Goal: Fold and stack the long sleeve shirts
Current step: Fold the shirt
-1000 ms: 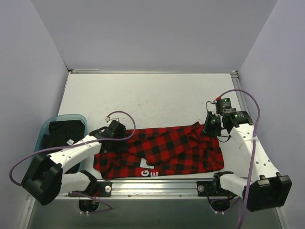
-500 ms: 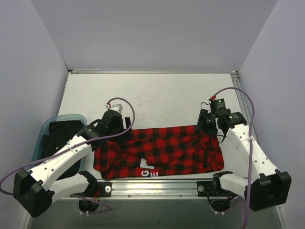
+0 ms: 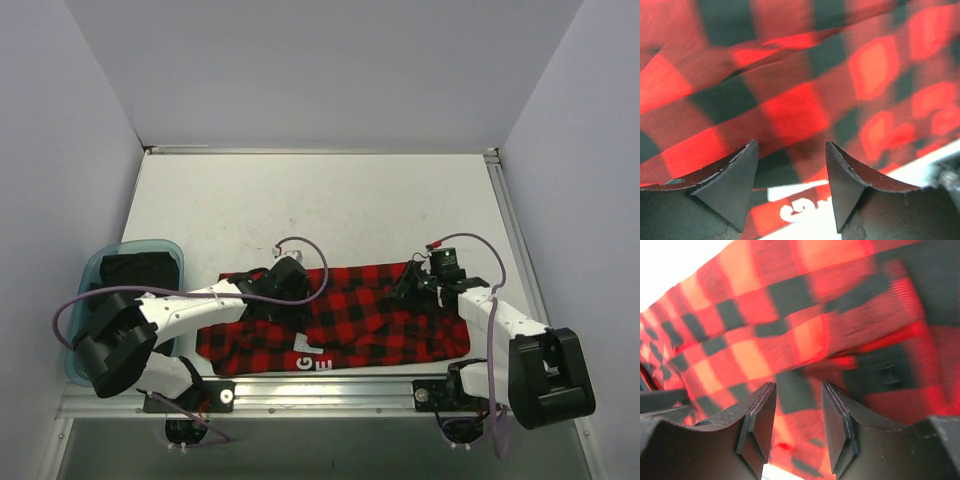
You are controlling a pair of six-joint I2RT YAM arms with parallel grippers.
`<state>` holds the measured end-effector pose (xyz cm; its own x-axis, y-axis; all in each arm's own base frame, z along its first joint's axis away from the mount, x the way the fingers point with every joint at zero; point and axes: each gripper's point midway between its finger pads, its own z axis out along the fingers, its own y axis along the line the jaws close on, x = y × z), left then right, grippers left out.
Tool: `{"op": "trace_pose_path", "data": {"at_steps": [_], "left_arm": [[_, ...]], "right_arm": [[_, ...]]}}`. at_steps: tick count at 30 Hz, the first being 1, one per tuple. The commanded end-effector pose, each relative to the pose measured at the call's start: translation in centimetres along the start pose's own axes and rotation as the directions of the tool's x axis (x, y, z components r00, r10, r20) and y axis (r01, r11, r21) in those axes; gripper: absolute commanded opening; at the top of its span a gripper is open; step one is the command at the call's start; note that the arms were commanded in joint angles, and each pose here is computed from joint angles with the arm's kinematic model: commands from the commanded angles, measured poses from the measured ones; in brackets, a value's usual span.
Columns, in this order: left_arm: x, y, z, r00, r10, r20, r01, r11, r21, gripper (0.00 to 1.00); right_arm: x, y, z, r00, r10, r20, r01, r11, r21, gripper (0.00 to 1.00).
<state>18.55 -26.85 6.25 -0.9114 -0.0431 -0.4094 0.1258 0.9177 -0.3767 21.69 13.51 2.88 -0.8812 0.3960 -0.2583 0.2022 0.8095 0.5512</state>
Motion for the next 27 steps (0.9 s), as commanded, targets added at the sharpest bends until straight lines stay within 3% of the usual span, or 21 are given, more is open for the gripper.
{"op": "trace_pose_path", "data": {"at_steps": [1, 6, 9, 14, 16, 22, 27], "left_arm": [[1.3, 3.1, 1.7, 0.995, -0.098, 0.016, 0.099, 0.990, -0.102, 0.64], [3.8, 8.3, 1.8, 0.985, -0.170, -0.002, 0.165, 0.958, -0.235, 0.63], [3.2, 8.9, 0.6, 0.985, -0.173, 0.016, 0.171, 0.949, -0.264, 0.64], [0.3, 8.2, -3.6, 0.976, -0.175, 0.128, 0.203, 0.944, -0.260, 0.72], [-0.3, 8.9, -5.0, 0.964, -0.192, 0.182, 0.238, 0.931, -0.278, 0.73], [0.7, 11.5, -3.6, 0.950, -0.252, 0.182, 0.304, 0.875, -0.377, 0.73], [0.5, 11.9, -1.0, 0.952, -0.273, 0.136, 0.305, 0.853, -0.423, 0.73]], "right_arm": [[-1.7, -1.1, 0.7, 0.995, 0.075, 0.067, -0.073, 0.997, -0.033, 0.41], [-1.1, -4.1, 0.3, 0.993, 0.096, 0.070, -0.101, 0.992, 0.077, 0.41], [-1.7, -4.8, -1.3, 0.995, 0.041, 0.087, -0.055, 0.985, 0.166, 0.42], [-3.0, -2.1, -5.3, 0.971, -0.213, 0.106, 0.184, 0.956, 0.228, 0.43], [-3.2, 0.7, -6.4, 0.924, -0.369, 0.103, 0.339, 0.912, 0.231, 0.43], [0.1, 2.7, -5.8, 0.811, -0.583, -0.060, 0.579, 0.782, 0.231, 0.43], [2.9, 0.8, -3.2, 0.775, -0.596, -0.210, 0.632, 0.732, 0.254, 0.43]]}}
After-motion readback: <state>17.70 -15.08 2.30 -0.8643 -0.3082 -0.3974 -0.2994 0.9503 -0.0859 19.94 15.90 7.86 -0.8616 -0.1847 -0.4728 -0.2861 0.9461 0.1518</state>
